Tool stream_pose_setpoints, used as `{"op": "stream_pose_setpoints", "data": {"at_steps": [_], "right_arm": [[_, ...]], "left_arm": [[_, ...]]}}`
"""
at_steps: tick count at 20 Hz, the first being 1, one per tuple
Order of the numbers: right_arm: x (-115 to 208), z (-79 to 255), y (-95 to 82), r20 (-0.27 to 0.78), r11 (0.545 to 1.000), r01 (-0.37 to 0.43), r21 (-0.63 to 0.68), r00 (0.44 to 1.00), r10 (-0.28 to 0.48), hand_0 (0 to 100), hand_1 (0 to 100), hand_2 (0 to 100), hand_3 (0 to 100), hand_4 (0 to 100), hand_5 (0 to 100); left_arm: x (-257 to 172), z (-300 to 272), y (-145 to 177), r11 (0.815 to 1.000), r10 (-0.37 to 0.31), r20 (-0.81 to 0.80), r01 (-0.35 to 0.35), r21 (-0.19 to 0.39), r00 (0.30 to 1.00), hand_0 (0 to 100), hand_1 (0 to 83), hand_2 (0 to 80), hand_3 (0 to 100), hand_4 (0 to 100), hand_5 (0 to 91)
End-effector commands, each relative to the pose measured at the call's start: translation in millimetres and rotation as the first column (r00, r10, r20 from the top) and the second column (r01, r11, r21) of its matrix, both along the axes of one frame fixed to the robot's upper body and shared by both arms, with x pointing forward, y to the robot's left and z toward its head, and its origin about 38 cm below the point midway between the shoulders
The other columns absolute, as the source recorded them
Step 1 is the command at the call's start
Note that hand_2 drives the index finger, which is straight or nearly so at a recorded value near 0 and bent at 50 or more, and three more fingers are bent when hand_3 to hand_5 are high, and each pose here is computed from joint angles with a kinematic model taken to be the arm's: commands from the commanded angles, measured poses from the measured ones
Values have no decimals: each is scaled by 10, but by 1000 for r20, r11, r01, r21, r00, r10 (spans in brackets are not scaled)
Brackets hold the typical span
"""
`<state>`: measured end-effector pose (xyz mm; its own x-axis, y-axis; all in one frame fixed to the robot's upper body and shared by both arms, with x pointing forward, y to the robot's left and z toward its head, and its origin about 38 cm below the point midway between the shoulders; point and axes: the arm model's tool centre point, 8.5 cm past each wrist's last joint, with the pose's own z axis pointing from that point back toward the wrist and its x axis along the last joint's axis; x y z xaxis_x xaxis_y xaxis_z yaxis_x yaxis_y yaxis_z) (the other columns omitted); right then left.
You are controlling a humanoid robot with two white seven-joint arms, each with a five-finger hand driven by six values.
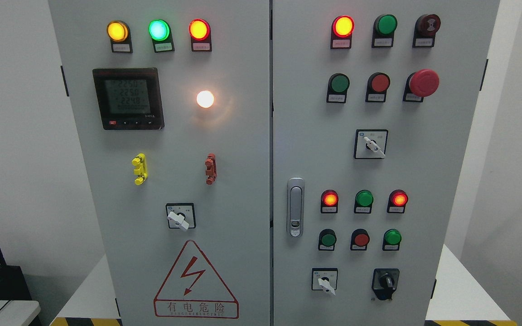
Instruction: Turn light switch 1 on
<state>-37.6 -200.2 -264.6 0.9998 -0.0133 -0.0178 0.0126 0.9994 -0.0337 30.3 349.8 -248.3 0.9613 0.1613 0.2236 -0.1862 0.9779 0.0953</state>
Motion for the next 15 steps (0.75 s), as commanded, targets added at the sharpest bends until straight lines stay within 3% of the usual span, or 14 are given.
{"op": "stream_pose_setpoints", "data": {"at_steps": [1, 15], "right_arm": [[-1, 0, 2, 0, 1000, 8, 1, 1000, -8, 120, 389, 0, 0, 0, 0], [-1, 0, 2, 0, 1000, 8, 1, 1000, -8, 120, 389, 0, 0, 0, 0]], "left_arm": [[-276, -128, -611, 983, -168, -168, 153, -101, 971, 338, 94, 0, 0, 0, 0], [-288, -137, -691, 983, -167, -168, 152, -103, 971, 349, 79, 0, 0, 0, 0]]}}
